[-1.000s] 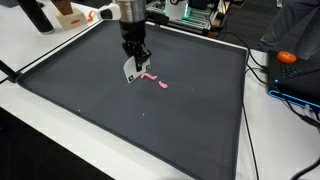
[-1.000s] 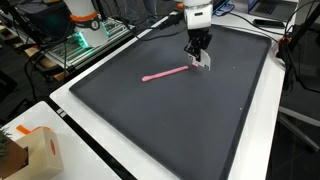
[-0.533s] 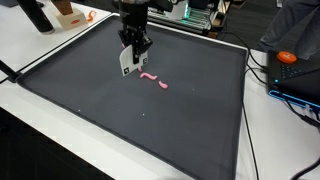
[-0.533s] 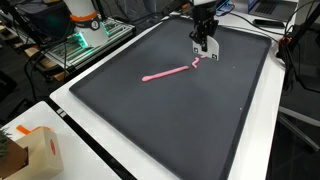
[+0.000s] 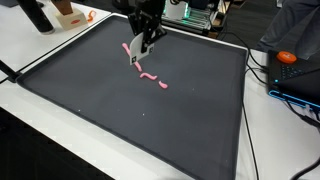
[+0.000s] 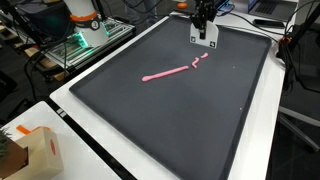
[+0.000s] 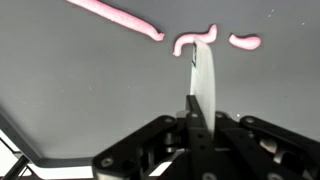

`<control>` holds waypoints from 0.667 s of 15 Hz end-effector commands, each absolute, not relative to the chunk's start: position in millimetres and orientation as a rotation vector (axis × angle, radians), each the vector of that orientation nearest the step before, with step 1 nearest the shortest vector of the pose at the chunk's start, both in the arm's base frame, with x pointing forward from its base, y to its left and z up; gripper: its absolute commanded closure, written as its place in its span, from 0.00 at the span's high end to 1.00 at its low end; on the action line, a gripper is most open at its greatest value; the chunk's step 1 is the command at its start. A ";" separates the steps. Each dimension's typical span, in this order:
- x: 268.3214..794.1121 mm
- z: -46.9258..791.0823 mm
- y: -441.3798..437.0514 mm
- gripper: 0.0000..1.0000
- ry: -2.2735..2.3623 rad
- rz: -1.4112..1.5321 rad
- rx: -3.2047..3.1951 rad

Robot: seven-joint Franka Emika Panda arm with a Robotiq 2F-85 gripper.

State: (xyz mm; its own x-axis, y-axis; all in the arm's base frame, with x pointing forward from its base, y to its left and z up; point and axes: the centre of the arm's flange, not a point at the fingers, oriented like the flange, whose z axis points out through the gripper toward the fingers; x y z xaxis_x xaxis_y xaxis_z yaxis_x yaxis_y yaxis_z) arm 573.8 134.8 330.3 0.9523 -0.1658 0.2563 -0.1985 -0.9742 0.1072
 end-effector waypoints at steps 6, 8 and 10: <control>569.3 338.2 147.1 0.04 -0.256 0.365 2.971; 570.0 347.3 155.8 0.01 -0.238 0.361 2.952; 573.1 361.0 172.2 0.01 -0.218 0.329 2.928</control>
